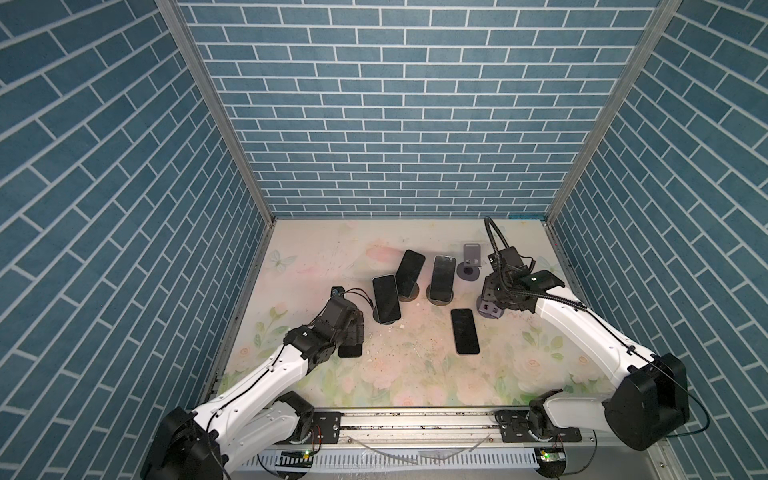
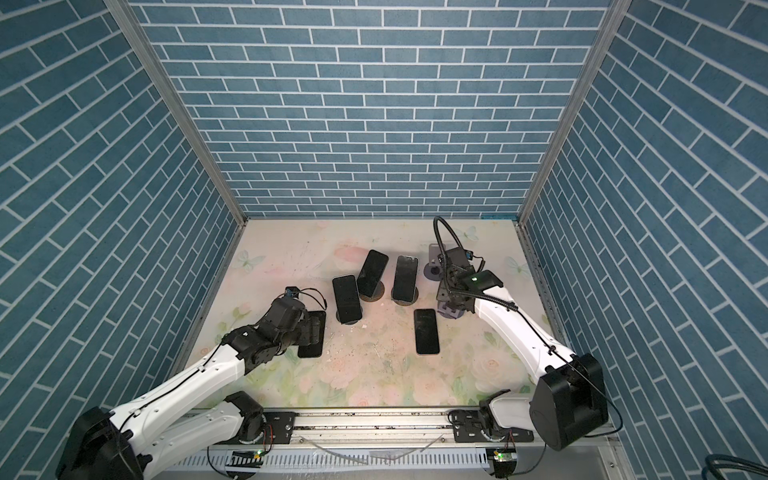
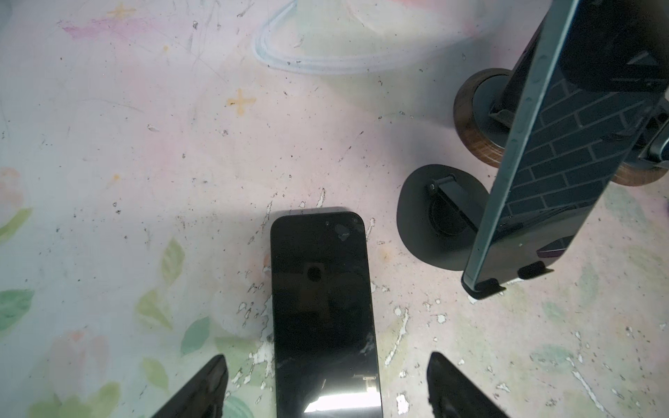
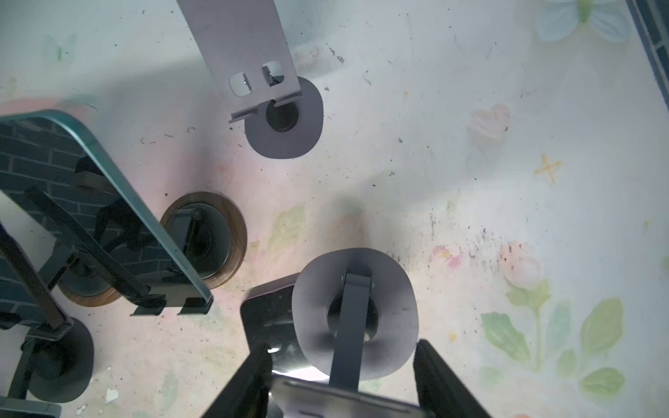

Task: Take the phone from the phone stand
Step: 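Carry the grey stand with the right gripper toward the other empty stand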

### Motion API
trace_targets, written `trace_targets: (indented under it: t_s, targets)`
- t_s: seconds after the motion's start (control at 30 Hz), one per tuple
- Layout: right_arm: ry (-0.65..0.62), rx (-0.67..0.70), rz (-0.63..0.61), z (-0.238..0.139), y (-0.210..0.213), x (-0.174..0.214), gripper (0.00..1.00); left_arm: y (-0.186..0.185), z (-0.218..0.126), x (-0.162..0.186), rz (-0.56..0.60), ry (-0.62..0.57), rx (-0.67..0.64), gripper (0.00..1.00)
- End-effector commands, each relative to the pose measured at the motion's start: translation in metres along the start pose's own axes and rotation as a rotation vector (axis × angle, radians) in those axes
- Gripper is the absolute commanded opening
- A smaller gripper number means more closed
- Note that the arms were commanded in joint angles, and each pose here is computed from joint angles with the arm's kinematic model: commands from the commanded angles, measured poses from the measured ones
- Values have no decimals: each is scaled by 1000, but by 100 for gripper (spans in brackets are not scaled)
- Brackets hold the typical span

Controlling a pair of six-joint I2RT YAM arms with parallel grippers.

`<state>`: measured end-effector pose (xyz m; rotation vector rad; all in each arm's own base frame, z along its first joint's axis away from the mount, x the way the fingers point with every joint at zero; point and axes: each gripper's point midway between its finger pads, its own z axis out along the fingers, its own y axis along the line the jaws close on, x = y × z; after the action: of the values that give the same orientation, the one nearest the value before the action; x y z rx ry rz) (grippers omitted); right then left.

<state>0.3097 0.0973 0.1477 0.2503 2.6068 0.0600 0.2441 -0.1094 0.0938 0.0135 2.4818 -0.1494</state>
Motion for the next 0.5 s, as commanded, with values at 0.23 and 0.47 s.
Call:
trace_targets:
  t_s: [0.23,0.47]
  targets:
    - [57,-30,-109,54,-20,-42,50,4,-7,-16,0,-27,-36,87]
    - [23,-71,-193,80,-21,-93,51,8,-13,-19,9,-32,-59,87]
